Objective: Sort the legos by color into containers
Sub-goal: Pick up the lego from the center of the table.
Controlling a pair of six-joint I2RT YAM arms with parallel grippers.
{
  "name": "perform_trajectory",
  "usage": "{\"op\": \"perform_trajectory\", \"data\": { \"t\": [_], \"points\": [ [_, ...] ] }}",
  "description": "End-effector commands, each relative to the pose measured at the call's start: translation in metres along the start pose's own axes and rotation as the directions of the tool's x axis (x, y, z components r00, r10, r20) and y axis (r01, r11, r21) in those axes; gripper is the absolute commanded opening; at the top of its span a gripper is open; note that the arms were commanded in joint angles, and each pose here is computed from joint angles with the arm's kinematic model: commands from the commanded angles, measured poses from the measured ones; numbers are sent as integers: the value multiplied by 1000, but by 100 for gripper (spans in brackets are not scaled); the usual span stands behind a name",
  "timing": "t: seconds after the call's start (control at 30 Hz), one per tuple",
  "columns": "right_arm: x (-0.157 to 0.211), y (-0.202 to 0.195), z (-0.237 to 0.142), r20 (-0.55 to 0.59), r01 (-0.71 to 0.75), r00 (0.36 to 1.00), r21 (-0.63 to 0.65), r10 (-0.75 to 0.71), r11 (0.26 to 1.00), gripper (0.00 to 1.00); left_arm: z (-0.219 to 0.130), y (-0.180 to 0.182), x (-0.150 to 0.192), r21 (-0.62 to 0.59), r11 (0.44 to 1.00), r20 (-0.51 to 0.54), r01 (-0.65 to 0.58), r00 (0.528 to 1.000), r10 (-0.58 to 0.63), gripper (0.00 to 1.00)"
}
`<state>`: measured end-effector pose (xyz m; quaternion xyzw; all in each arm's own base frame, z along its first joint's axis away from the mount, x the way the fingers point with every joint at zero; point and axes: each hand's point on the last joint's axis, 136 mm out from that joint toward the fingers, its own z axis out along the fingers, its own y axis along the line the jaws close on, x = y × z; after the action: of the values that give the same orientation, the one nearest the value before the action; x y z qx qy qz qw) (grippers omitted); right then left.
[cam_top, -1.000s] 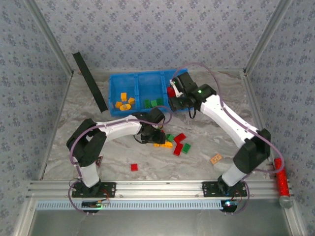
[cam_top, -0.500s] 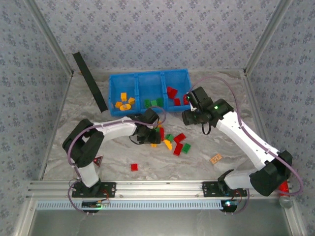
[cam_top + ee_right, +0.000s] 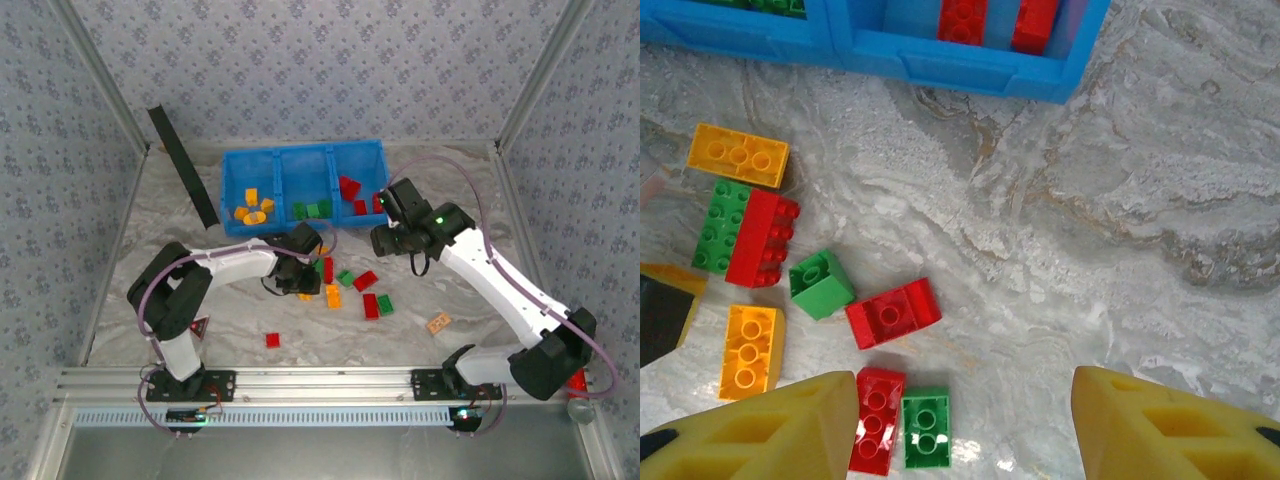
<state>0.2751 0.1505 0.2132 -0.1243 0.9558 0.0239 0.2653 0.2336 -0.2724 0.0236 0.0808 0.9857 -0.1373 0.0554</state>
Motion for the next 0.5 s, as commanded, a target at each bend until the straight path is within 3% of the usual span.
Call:
{"op": "perform_trajectory", "data": {
  "t": [0.0, 0.23, 0.47],
  "points": [
    [19, 0, -13, -28, -67, 997, -20, 66, 998, 61, 7, 35, 28, -133, 991, -102, -16, 995, 2, 35],
    [86, 37, 3, -148, -217, 969, -125, 198, 968, 61, -35, 33, 12, -98, 994, -38, -39, 999, 36, 30],
    [135, 76, 23, -231, -358, 920, -170, 316, 918, 58, -101, 28, -42, -35, 997, 132, -62, 989, 66, 29]
  ]
}}
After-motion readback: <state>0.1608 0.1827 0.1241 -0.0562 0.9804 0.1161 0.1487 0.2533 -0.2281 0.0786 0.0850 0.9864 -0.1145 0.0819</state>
